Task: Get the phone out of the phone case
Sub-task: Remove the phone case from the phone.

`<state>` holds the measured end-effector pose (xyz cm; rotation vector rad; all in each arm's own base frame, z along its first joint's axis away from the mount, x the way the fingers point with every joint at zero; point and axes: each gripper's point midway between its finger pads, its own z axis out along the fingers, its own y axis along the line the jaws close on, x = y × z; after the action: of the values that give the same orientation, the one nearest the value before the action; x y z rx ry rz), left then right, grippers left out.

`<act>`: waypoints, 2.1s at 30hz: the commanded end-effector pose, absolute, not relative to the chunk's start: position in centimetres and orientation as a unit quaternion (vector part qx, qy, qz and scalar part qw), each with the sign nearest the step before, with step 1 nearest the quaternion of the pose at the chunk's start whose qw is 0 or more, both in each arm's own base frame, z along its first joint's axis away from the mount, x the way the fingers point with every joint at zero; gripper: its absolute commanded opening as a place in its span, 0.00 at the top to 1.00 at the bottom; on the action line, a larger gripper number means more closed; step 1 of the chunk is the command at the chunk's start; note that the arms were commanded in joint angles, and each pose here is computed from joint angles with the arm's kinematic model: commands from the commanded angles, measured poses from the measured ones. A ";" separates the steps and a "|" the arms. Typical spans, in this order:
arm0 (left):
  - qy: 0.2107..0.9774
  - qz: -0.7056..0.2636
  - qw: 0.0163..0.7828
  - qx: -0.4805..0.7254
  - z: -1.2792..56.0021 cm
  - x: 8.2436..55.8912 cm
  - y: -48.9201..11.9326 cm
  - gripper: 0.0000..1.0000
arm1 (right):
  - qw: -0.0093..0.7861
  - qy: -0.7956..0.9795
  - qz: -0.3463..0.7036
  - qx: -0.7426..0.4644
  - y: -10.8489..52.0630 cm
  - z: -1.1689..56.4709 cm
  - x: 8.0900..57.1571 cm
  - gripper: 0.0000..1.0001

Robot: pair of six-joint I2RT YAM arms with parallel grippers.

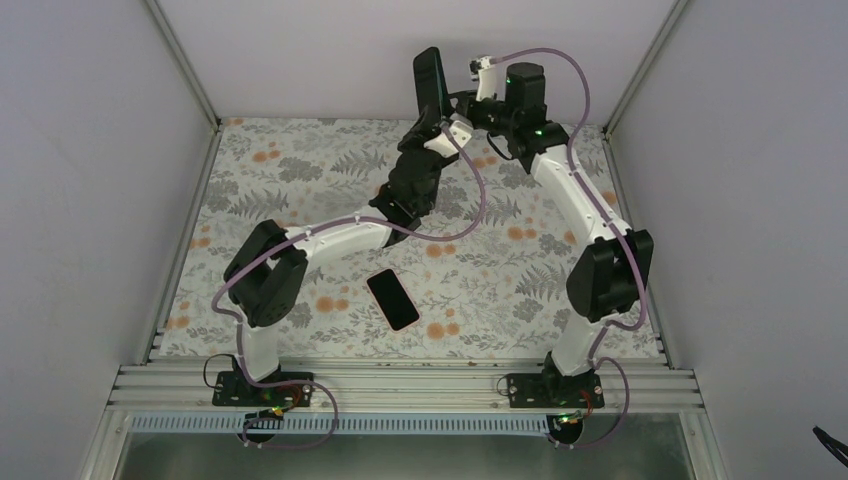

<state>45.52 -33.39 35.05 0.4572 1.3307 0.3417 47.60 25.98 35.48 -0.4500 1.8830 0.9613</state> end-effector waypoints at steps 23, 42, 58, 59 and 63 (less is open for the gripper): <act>0.526 0.335 0.774 0.112 37.5 46.8 -26.6 0.91 | 0.389 0.724 0.510 -0.256 27.1 37.4 40.5 0.97; 0.529 0.263 0.796 0.132 41.8 42.2 -25.7 0.98 | 0.500 0.820 0.204 -0.189 19.2 32.1 48.9 0.97; 0.615 0.180 0.723 0.259 39.0 39.1 -23.9 0.98 | 0.479 0.850 0.123 -0.183 15.9 30.2 48.9 0.97; 0.618 0.191 0.716 0.264 38.3 39.0 -23.2 0.98 | 0.470 0.852 0.135 -0.189 16.1 29.8 48.6 0.97; 0.622 0.272 0.668 0.305 34.1 38.3 -20.3 0.98 | 0.403 0.863 0.194 -0.237 17.6 27.0 46.3 0.97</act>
<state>38.73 -22.75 37.95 0.5820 1.3592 0.4408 48.71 16.35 29.66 -0.4515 2.0975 0.3501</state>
